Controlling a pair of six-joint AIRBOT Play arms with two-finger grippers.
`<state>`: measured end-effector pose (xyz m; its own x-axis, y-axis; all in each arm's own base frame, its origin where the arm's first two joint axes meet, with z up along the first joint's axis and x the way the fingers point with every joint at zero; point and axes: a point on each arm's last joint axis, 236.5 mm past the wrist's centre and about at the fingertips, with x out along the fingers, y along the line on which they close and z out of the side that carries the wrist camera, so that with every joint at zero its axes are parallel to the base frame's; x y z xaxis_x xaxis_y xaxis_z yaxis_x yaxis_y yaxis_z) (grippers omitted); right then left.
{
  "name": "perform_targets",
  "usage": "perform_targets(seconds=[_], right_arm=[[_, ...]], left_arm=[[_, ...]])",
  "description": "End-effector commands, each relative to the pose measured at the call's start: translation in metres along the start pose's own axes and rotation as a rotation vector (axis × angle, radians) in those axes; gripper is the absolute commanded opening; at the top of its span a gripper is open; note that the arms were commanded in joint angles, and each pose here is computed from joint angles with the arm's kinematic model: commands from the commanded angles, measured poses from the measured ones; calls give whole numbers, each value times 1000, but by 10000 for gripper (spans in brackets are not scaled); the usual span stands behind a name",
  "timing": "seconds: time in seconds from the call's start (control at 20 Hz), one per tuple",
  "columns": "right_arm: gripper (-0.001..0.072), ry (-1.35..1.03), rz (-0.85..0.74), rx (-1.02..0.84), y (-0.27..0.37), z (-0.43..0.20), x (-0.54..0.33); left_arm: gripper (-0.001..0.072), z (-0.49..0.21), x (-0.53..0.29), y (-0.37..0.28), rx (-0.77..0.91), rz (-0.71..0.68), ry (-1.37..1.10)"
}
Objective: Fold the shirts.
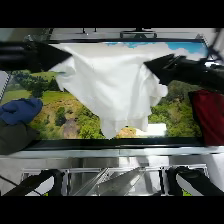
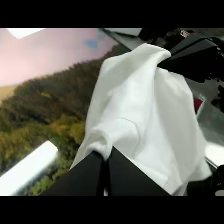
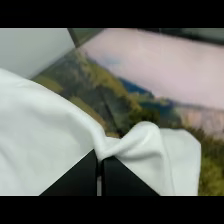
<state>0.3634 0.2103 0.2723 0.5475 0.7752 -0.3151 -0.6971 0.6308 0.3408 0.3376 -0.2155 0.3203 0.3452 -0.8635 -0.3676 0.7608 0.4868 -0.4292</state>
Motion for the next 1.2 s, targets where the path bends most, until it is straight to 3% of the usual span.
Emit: perform_targets(seconds=[0.0,0.05,0.1,0.15,0.2,0.45,0.65,0.8,0.85,0.95,1.15], right_arm=[[44,339,33,249,-59,-106,63],[233,398,34,312,-77,-133,80],[380,451,30,382,-94,-159,94],[393,495,27,437,-107,-183,105],[393,527,25,474,-115,-200,112],[393,643,76,492,-105,-225,100],[393,803,113,565,-86,-262,77],[395,855,109,605,-76,-299,77],[408,848,89,602,-78,-307,82],[604,803,34,574,-85,-311,100],[604,658,-32,572,-96,-298,138]], left_arm=[[23,-86,61,65,-237,-46,204],[23,-116,78,86,-310,-59,264],[231,-142,90,106,-377,-68,309],[568,-164,99,126,-458,-70,342],[714,-181,103,146,-538,-66,367],[712,-237,85,174,-783,-158,496],[711,-294,93,132,-885,-190,584],[711,-347,113,106,-920,-115,624],[711,-363,122,105,-918,-68,627],[697,-380,139,108,-907,10,616],[693,-369,176,124,-774,133,537]])
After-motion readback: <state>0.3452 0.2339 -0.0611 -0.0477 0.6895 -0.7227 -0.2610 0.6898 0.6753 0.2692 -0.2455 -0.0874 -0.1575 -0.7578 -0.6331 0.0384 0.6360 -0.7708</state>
